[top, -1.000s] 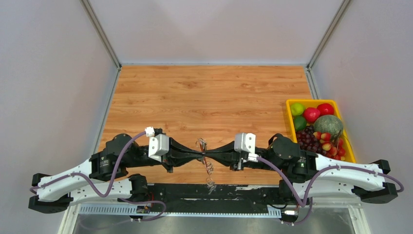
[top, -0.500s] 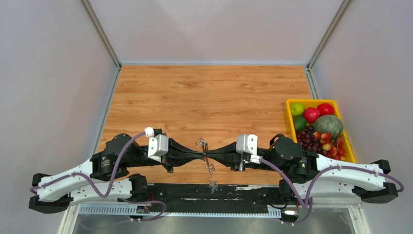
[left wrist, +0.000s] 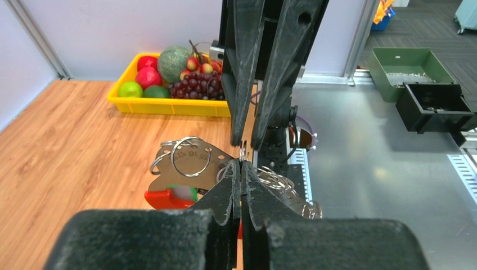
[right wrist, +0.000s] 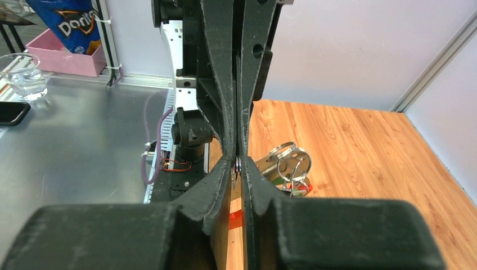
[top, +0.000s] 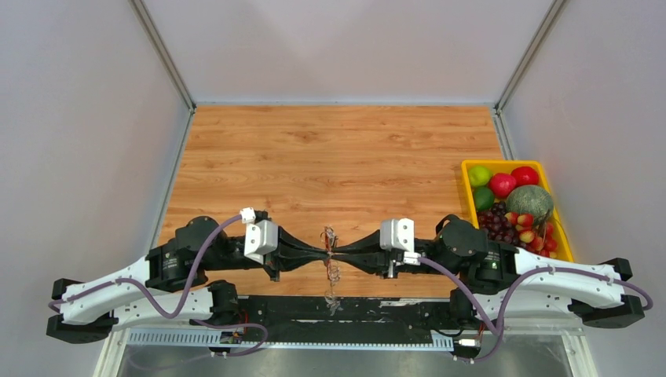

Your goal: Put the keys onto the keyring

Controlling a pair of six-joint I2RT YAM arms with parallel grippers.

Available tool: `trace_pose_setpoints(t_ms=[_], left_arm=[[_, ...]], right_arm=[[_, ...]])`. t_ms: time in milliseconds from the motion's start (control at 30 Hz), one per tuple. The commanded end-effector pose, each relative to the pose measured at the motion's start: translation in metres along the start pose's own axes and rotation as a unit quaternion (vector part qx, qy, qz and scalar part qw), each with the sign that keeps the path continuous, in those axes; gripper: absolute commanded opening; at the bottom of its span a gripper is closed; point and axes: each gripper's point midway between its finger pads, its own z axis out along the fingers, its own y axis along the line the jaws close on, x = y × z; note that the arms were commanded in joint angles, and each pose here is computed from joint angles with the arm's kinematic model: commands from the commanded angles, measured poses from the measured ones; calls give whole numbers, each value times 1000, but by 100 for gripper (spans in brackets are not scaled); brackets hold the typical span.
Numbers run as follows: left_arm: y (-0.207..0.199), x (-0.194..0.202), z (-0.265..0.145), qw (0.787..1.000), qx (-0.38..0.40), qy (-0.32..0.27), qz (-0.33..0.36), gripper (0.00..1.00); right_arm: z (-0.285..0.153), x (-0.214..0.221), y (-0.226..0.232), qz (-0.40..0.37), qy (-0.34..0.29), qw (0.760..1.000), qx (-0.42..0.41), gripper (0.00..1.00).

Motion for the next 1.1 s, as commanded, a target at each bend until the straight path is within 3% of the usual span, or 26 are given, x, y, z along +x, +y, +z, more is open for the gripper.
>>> trace_pose_setpoints(t_ms=[0,267,533,733,1067], left_arm=[[2,-8,-3,1000,-5,-9,13,0],[2,-9,-6,1000,-5,19,14,0],[5,3,-10,994,-6,109,21,0],[11,18,-14,984,-10,173,35,0],[9,26,-13,976,12,209,56,0]], right_arm=[[-12,-40,4,6,-40,999,-19,16],[-15,-28,-1,25,28,999,-4,27],[-14,16,0,59,150,987,8,32],[-19,22,4,67,166,984,2,32],[-8,28,2,60,185,981,0,33]])
